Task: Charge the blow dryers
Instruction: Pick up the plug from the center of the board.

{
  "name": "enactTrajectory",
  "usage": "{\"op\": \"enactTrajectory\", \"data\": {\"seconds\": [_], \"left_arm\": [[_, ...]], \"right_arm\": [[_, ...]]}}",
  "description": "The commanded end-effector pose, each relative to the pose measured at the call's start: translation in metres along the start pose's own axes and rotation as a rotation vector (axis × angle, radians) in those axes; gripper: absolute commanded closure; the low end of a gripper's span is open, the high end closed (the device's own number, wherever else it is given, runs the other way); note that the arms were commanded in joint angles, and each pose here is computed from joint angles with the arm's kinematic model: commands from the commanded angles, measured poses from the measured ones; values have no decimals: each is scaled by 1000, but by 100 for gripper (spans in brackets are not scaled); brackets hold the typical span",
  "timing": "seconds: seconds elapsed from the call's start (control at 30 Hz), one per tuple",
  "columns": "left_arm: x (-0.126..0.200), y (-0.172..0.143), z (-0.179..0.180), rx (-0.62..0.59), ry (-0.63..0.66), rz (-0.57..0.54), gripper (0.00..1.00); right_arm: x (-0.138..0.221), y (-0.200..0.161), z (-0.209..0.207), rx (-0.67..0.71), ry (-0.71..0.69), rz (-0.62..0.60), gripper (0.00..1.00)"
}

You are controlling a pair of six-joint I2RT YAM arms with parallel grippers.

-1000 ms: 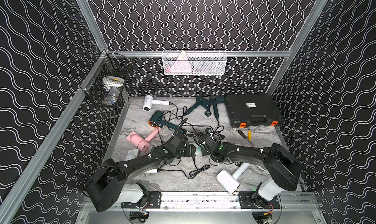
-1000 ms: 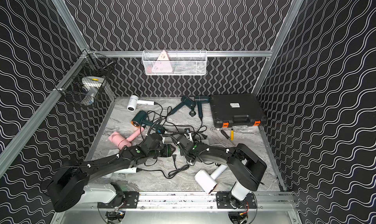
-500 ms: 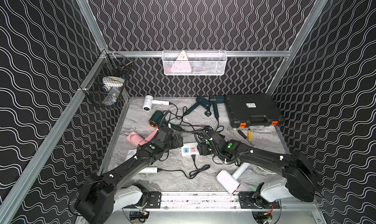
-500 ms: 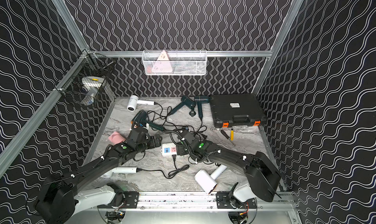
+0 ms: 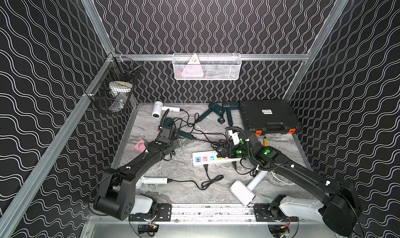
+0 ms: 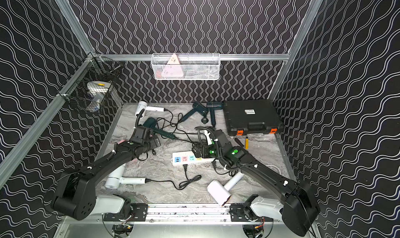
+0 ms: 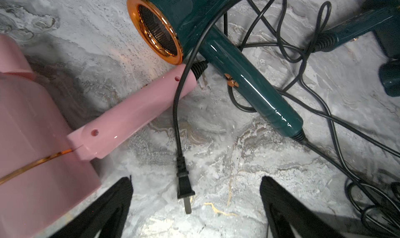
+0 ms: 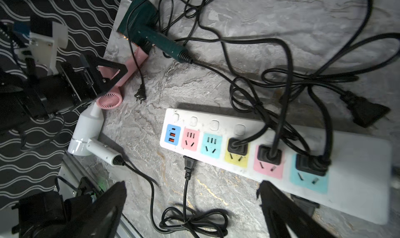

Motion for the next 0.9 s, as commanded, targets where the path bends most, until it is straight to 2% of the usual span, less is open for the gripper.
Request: {"op": "enactTrajectory", "data": {"seconds": [0.0, 0.13, 0.27, 0.6, 0.87], "left_arm": [[-6, 10, -2, -36, 48, -30, 7], [-21, 16, 0, -47, 102, -19, 13], [-33, 19, -1, -46, 115, 1, 21], [-70, 14, -3, -54, 158, 69, 26], [-96, 10, 7, -17, 157, 118, 35]], "right_arm": [[6, -8, -13, -83, -69, 33, 1], [18, -9, -32, -157, -150, 13, 1], [27, -8, -42, -201, -124, -5, 1], [47, -4, -58, -266, -134, -38, 1], [61, 1, -73, -310, -159, -85, 1]]}}
Point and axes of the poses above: each gripper's point midway between its finger pads, its own x axis back along the fingers, its own z axis along the line the jaws close on, y = z × x, the point moved 5 cm from there along x, back along the fingers, and after that the axes turned 14 degrees about x, right-handed, at the moved point
